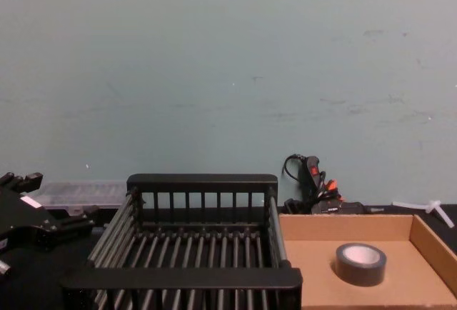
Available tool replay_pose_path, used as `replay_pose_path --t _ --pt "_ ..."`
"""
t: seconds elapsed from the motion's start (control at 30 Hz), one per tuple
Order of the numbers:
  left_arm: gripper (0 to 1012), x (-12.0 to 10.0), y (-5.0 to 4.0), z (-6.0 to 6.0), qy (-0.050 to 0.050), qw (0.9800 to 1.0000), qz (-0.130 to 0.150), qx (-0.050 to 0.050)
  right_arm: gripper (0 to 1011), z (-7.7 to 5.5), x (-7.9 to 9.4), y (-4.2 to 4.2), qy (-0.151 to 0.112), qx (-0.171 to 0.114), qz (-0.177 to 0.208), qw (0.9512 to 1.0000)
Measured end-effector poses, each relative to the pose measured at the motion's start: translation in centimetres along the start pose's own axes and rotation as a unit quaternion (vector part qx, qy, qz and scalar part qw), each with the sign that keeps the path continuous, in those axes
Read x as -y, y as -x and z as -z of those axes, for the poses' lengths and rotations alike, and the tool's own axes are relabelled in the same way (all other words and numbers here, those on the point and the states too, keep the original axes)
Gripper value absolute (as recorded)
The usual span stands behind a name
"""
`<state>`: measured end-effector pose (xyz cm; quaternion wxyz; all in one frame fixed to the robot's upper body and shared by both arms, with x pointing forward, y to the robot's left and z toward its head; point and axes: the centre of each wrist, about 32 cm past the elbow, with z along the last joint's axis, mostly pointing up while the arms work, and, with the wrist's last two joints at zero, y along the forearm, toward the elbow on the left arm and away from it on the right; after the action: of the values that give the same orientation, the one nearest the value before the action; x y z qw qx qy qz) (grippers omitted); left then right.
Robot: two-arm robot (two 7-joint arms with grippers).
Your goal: Pick up the white tape and place it into the black box , Pick up the silver tape and place it into the brown box.
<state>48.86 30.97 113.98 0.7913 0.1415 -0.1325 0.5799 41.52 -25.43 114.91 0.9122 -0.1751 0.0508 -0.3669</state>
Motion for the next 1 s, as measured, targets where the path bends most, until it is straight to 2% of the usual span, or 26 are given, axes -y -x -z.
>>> replay_pose_path --t 0.4,0.63,1.0 --pt "1001 0.0 0.00 0.0 0.000 1.0000 0.000 0.000 1002 0.7 -1.2 0.88 0.017 0.010 -0.010 0.9998" --pt "1001 0.0 0.00 0.0 0.000 1.0000 0.000 0.000 1002 1.0 -1.9 1.09 0.022 0.021 -0.001 0.9995" --pt "1001 0.0 0.00 0.0 0.000 1.0000 0.000 0.000 1002 1.2 -2.5 1.17 0.026 0.016 -0.003 0.9995"
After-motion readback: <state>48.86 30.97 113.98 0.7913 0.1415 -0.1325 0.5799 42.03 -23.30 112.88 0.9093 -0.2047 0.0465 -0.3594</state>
